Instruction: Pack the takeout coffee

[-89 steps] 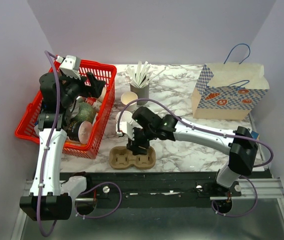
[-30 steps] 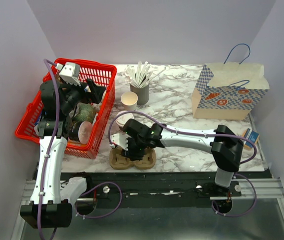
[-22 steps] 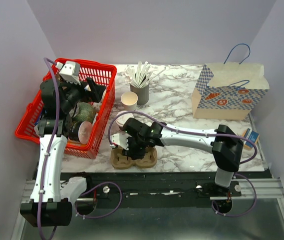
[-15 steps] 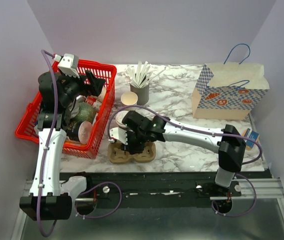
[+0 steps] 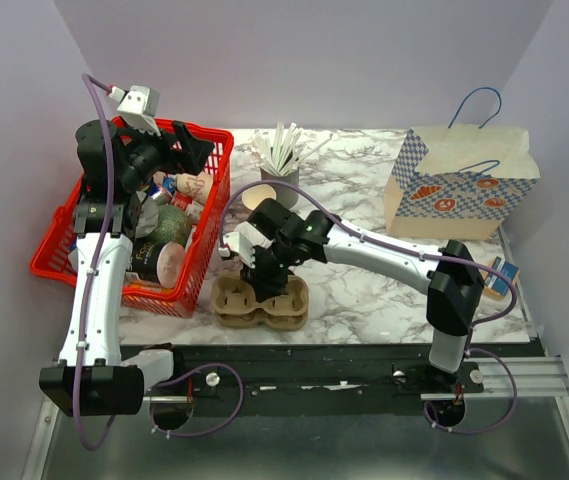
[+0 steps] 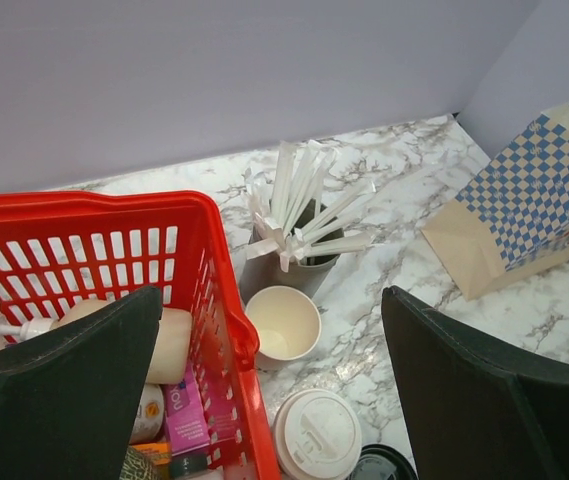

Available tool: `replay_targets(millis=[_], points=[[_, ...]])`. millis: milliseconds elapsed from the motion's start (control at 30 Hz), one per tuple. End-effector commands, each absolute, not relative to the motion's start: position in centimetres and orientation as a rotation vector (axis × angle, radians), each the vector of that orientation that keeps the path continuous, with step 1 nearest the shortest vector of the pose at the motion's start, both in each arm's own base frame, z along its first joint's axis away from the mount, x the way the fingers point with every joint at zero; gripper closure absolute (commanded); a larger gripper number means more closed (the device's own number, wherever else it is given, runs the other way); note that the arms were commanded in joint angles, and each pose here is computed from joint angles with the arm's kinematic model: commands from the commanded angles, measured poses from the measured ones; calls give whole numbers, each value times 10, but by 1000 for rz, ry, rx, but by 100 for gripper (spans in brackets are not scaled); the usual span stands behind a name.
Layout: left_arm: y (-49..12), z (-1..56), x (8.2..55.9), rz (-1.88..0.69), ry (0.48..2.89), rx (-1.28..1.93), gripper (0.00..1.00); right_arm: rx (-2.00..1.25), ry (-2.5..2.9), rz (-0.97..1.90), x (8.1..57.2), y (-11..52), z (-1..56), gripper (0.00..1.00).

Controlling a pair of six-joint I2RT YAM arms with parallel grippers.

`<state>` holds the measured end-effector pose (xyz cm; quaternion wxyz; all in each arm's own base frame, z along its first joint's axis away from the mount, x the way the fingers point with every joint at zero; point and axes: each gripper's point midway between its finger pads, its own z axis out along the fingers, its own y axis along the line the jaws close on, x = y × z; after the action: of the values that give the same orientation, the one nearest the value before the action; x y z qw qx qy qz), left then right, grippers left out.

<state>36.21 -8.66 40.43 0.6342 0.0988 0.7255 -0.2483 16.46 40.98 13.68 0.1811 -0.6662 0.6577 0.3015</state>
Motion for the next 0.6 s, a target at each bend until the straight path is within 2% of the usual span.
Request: replay_targets(millis=[0,67,167,200,400,567], points=[[-92,410,358,-621,1667,243,2,-1813,1925,958,159,418,149,88],[-93,408,357,-627,1674,244,1,-1870,1851,857,164,418,144,94],[-93,405,355,-625,1683,246,1,-1882,1810,905,153,424,155,96],[-93,404,355,-625,1684,246,2,-1864,1826,907,154,424,157,99],[-96,415,351,-622,1650,281,2,-1801,1756,761,174,418,183,100],[-105,439,348,-601,1573,357,2,-1701,1677,587,196,381,230,100]])
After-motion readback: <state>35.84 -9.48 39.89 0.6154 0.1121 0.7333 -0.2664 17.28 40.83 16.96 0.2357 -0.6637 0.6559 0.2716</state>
